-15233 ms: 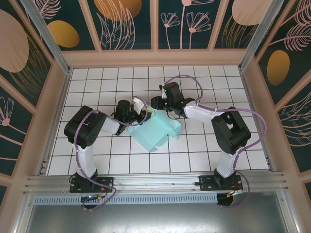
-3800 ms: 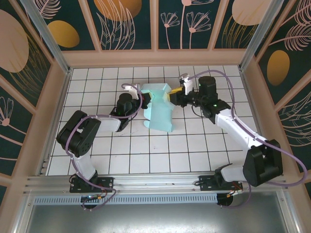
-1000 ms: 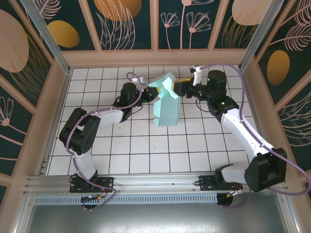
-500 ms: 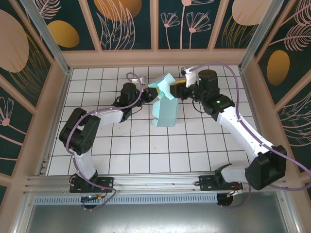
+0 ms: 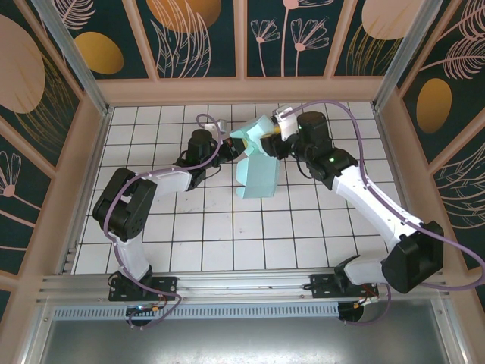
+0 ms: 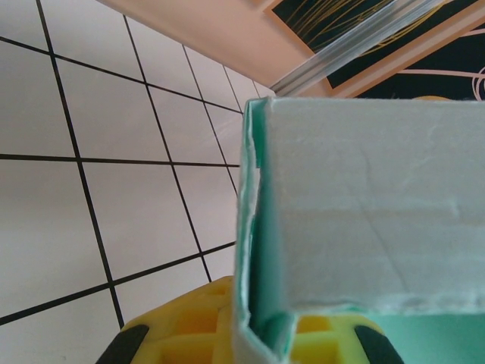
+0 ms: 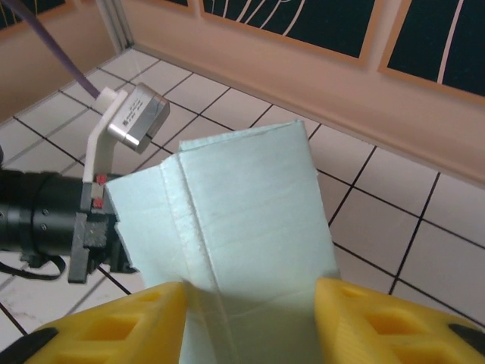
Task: Fold the paper box
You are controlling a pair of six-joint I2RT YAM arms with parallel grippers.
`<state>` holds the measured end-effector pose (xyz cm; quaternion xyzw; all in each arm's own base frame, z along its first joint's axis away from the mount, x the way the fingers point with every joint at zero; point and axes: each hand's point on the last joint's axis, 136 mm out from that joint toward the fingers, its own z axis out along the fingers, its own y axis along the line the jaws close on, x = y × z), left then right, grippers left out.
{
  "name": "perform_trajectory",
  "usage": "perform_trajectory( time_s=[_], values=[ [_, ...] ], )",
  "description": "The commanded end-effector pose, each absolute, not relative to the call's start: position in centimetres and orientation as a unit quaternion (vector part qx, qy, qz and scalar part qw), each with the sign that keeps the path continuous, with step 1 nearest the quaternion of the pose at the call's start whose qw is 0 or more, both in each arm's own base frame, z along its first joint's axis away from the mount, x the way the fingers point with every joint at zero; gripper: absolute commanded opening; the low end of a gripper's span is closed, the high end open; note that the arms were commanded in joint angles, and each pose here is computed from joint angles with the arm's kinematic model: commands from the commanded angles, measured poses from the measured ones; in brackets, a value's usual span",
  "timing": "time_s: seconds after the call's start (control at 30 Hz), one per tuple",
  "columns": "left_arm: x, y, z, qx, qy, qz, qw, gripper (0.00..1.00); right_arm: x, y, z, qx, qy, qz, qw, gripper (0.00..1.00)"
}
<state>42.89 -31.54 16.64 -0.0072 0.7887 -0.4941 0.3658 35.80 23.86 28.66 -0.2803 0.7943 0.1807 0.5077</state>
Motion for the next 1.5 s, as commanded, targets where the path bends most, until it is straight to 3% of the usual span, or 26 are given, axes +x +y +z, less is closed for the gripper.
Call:
perform_trajectory(
  time_s=[0.0, 0.57, 0.73, 1.13, 1.27, 1.4, 1.47],
  values=[
    [43.0, -32.4, 18.9, 0.018, 0.765, -0.514, 0.386, 0.00, 35.6, 23.3, 27.9, -0.284, 0.802, 0.158, 0.502, 0.45],
    [42.8, -32.5, 18.9, 0.020, 0.766, -0.516, 0.384, 0.00, 38.2, 21.4, 27.1, -0.238, 0.801, -0.095, 0.542, 0.46],
    [42.7, -32.5, 18.9, 0.021, 0.766, -0.516, 0.383, 0.00, 38.4, 20.9, 27.7, -0.228, 0.784, -0.155, 0.557, 0.35],
    [42.5, -32.5, 19.0, 0.023, 0.766, -0.517, 0.382, 0.00, 39.0, 21.2, 25.7, -0.249, 0.766, -0.263, 0.531, 0.25],
    [42.5, -32.5, 19.1, 0.023, 0.766, -0.517, 0.382, 0.00, 39.2, 21.0, 25.6, -0.246, 0.759, -0.289, 0.530, 0.16],
    [42.6, -32.4, 19.1, 0.020, 0.766, -0.517, 0.381, 0.00, 39.3, 20.8, 25.6, -0.232, 0.745, -0.326, 0.533, 0.01],
    [42.7, -32.4, 19.0, 0.015, 0.767, -0.518, 0.380, 0.00, 39.2, 20.7, 25.7, -0.226, 0.733, -0.345, 0.541, 0.00]
  ],
)
